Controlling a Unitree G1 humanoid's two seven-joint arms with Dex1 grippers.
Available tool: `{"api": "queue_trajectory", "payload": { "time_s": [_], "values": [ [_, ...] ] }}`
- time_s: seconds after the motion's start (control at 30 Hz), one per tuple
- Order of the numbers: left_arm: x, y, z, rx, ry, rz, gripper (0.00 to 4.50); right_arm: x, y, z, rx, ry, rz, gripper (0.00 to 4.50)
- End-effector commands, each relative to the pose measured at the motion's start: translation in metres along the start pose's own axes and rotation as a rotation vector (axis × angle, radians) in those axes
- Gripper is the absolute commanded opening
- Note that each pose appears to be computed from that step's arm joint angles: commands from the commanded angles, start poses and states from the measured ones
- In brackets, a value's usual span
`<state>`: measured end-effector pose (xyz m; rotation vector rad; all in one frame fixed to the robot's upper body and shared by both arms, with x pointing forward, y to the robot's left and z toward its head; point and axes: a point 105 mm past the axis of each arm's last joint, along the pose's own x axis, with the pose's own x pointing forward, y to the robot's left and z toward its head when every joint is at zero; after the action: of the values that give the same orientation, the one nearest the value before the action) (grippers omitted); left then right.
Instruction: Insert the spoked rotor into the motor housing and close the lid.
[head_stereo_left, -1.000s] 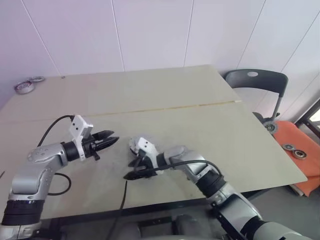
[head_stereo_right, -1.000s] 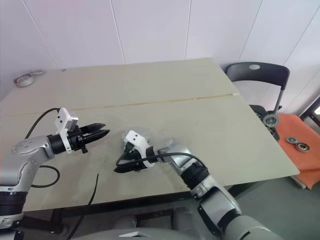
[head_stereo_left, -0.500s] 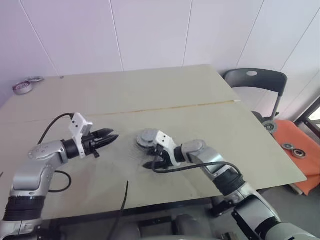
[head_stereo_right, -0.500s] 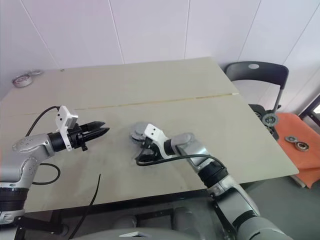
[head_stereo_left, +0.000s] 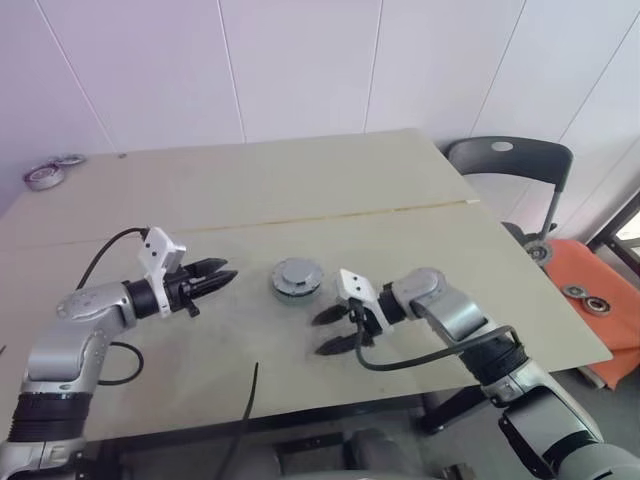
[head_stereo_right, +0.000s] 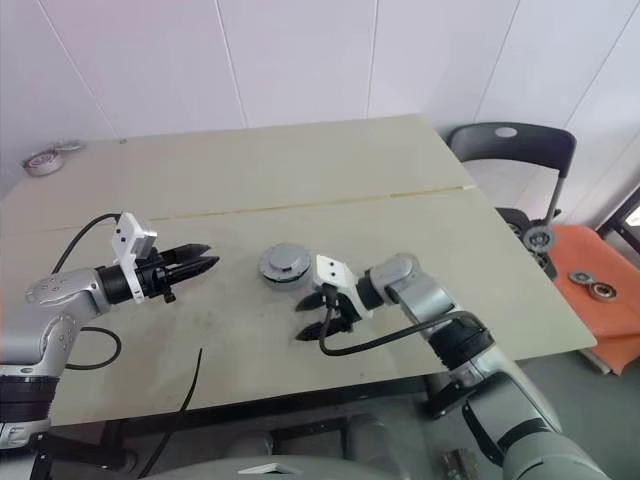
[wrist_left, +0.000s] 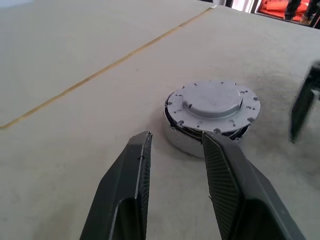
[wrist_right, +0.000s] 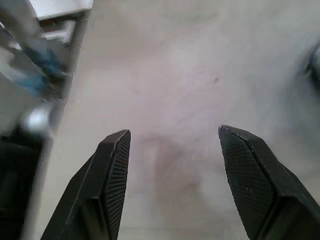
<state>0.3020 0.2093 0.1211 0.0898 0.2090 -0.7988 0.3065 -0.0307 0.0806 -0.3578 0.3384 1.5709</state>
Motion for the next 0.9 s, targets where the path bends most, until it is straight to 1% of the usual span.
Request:
{"api": "queue_trajectory", "payload": {
  "time_s": [0.03,0.2,0.27,0.37,0.5,0.67,0.9],
  "values": [
    [-0.003,0.001,0.013,0.045,-0.057,0.03,1.7,-0.015,-0.035,0.047,-0.183,-0.121,-0.152,2.93],
    [-0.005,0.002,0.013,0.038,-0.09,0.078,1.7,-0.011,-0.062,0.071,-0.262,-0.21,-0.278,2.93],
    [-0.007,0.001,0.012,0.035,-0.096,0.091,1.7,-0.006,-0.067,0.072,-0.273,-0.208,-0.279,2.93],
    [-0.013,0.001,0.012,0.03,-0.103,0.121,1.7,0.007,-0.074,0.062,-0.256,-0.157,-0.285,2.93],
    [-0.021,-0.001,0.011,0.028,-0.104,0.151,1.7,0.022,-0.081,0.053,-0.22,-0.122,-0.303,2.93],
    [-0.033,-0.005,0.009,0.019,-0.099,0.19,1.7,0.02,-0.09,0.043,-0.182,-0.068,-0.344,2.93],
    [-0.042,-0.009,0.006,0.006,-0.086,0.217,1.7,0.016,-0.085,0.03,-0.135,-0.025,-0.271,2.93]
  ]
}}
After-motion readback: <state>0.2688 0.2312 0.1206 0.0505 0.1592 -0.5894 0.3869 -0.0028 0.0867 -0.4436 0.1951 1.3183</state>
